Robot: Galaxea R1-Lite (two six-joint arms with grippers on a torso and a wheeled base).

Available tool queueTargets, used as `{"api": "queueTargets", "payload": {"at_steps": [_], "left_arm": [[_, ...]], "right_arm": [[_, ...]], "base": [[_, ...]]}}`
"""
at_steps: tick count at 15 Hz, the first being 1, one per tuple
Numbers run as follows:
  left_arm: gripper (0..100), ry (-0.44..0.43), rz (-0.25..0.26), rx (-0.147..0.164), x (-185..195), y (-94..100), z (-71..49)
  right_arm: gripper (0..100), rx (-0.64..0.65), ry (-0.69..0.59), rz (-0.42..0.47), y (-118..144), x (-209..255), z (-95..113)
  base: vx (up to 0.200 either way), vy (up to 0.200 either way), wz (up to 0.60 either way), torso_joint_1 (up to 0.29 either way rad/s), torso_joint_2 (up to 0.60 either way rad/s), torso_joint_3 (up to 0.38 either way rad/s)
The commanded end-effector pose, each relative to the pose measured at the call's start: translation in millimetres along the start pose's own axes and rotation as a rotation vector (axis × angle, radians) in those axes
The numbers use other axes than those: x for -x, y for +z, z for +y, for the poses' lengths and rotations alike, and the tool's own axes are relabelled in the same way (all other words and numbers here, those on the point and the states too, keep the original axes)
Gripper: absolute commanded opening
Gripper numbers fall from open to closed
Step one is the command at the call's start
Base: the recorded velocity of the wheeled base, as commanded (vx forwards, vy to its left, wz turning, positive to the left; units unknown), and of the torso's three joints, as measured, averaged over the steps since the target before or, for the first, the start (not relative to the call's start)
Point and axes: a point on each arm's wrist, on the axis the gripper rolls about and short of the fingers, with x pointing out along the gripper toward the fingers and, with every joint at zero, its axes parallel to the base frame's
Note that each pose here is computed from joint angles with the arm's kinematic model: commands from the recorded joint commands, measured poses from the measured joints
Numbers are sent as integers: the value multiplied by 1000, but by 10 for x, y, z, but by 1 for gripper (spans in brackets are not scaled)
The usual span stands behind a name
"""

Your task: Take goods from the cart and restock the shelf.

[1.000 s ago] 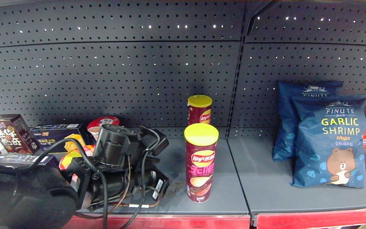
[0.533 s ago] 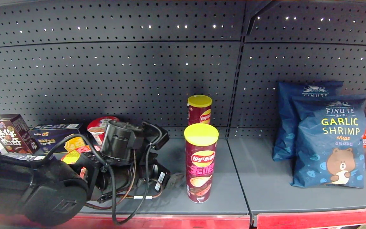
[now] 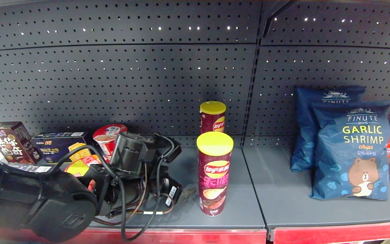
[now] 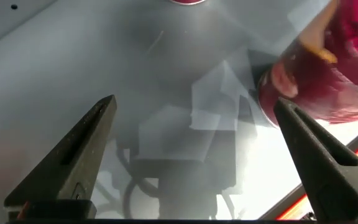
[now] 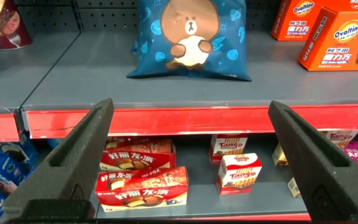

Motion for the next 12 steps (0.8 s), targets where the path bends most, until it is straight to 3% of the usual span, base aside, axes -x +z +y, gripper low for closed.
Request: {"api": "queueTargets", "payload": {"at_steps": [1,5,6,12], "left_arm": [[100,-7,-5,-5,5,10,-24],[100,-34,-11,-18,6,32,-119],[100,-36,-12,0,7,34,-132],[100,-40,-9,1,7,26,-152]], "right_arm": [[100,1,0,1,3,0,0],[100,1,0,1,3,0,0],[100,1,0,1,3,0,0],[100,1,1,1,3,0,0]], "base": [[0,0,0,0,0,0],[0,0,0,0,0,0],[0,0,0,0,0,0],[0,0,0,0,0,0]]}}
